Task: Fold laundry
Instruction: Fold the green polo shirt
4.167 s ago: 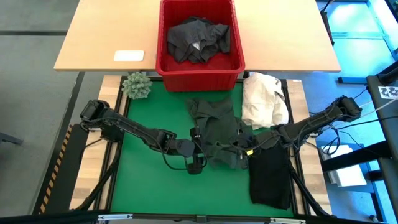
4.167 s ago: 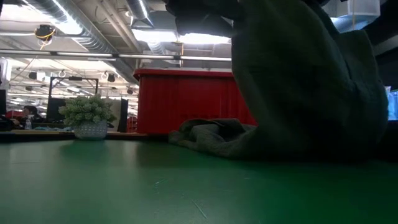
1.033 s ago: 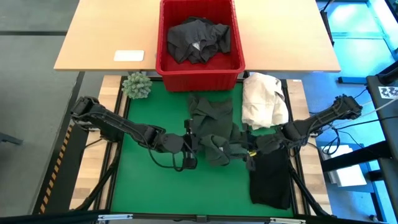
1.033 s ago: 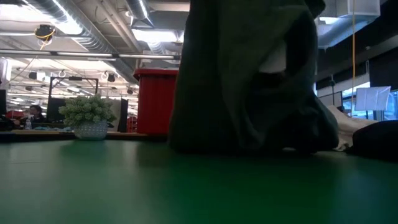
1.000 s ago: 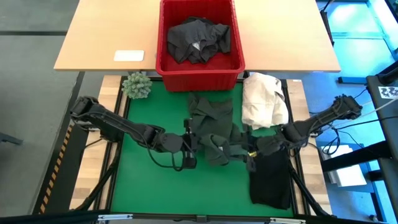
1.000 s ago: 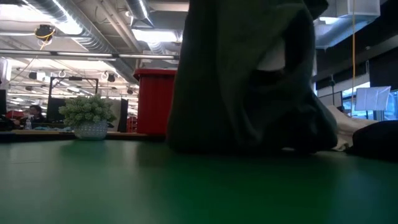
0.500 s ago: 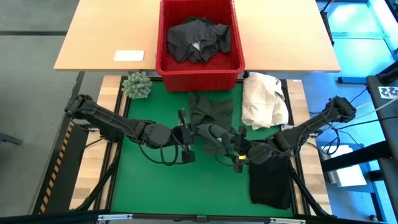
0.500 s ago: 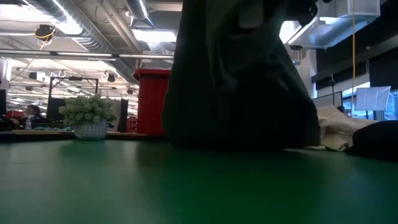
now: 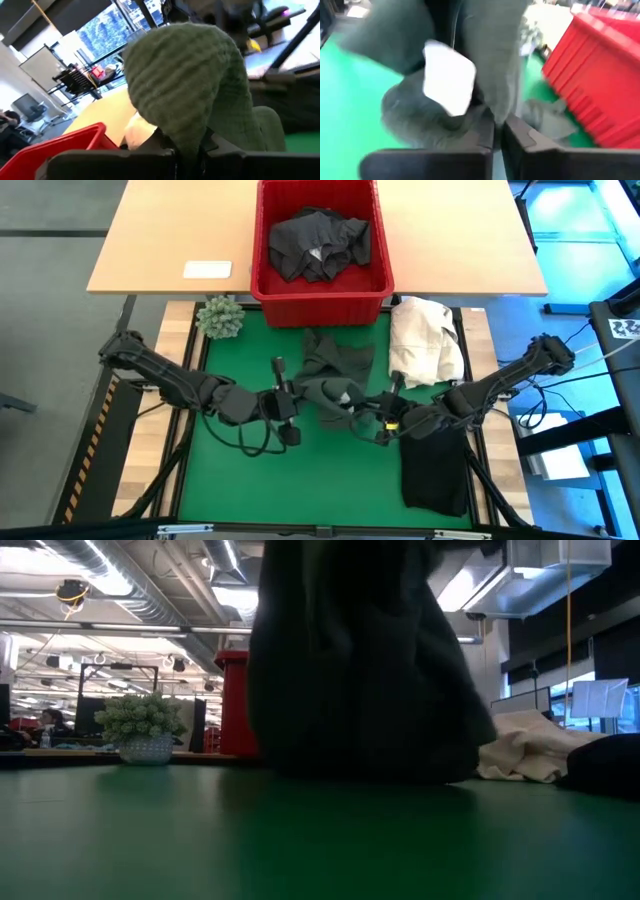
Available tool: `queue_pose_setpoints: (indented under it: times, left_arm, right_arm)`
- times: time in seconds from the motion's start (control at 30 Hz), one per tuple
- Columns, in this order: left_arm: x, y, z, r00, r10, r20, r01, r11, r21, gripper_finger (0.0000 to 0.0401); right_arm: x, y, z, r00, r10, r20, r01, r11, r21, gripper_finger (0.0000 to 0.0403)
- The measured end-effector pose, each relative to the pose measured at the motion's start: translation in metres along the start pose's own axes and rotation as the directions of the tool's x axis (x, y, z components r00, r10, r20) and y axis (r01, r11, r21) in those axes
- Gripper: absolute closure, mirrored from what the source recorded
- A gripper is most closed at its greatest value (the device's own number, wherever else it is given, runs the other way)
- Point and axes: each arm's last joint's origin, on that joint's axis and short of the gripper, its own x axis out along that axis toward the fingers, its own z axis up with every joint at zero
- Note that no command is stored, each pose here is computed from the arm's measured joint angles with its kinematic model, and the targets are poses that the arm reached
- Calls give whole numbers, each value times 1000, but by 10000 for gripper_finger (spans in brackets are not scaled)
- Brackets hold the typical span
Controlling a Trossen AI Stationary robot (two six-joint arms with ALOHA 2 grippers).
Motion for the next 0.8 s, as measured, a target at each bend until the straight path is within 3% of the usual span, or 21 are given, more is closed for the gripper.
queue_pose_setpoints:
  times: [0.43, 0.63, 0.8]
  left_arm:
    - [-50, 3, 16, 992, -97, 79, 98, 995, -8, 392]
    - [-66, -1, 14, 988, -144, 54, 145, 989, -17, 338]
    - [-74, -9, 2, 982, -181, -45, 180, 983, -29, 283]
  right_arm:
    - [-43, -25, 90, 982, -30, 184, 48, 995, -92, 398]
    - [-50, -29, 101, 978, -19, 210, 39, 995, -91, 399]
    - [-46, -25, 99, 982, 5, 191, 15, 995, -101, 399]
